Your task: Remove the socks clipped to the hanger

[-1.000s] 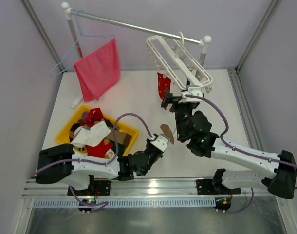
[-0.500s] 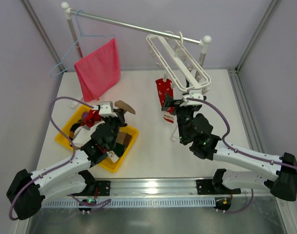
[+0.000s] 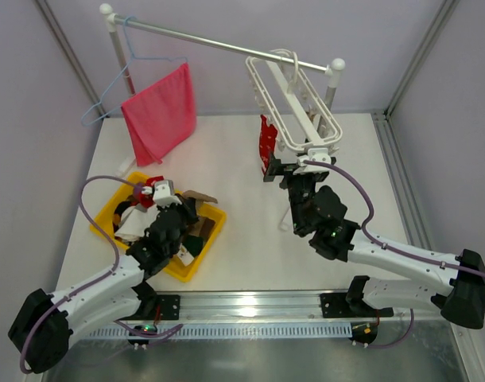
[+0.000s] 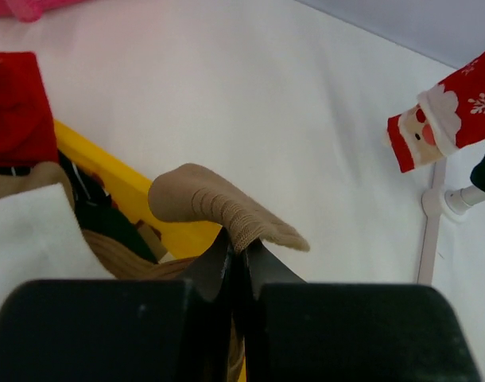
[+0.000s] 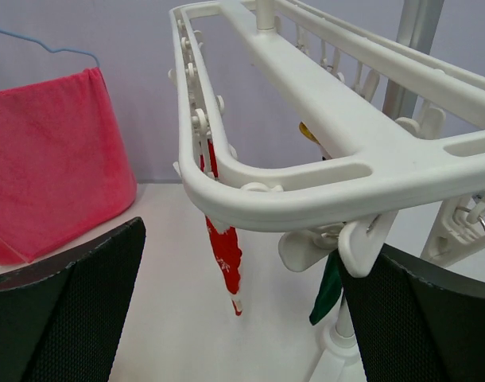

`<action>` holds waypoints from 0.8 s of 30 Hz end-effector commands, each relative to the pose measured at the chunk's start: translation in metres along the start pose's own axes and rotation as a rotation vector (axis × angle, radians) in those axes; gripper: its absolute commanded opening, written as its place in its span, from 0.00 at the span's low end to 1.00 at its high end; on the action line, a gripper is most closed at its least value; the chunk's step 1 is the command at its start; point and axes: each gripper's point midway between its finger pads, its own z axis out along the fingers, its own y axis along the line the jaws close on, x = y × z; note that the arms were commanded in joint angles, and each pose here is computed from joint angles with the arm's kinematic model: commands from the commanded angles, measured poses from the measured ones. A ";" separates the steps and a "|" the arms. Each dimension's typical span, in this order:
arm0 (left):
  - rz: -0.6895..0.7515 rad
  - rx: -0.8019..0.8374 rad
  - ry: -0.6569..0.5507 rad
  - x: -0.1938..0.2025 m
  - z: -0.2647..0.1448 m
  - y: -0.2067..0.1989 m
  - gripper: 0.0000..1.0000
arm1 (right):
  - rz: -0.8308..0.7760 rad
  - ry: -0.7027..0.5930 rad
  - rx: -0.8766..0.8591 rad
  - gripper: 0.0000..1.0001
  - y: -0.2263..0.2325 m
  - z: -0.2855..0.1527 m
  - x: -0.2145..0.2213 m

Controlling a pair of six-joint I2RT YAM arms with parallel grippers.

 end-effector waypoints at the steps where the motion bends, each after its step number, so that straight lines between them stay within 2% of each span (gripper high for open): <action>1: -0.099 -0.081 -0.054 -0.009 -0.007 0.018 0.00 | 0.056 -0.030 0.004 1.00 0.000 0.003 -0.008; 3: -0.143 -0.150 -0.100 -0.016 -0.013 0.034 0.00 | 0.057 -0.029 0.000 1.00 0.001 0.003 -0.007; 9: -0.155 -0.372 -0.123 -0.005 -0.028 0.083 0.00 | 0.059 -0.024 -0.014 0.99 0.006 0.006 -0.004; 14: -0.164 -0.452 -0.126 0.001 -0.034 0.099 0.00 | 0.058 -0.021 -0.013 1.00 0.006 0.006 -0.003; 24: -0.186 -0.556 -0.207 -0.011 -0.055 0.126 0.00 | 0.060 -0.017 -0.009 1.00 0.005 0.008 0.000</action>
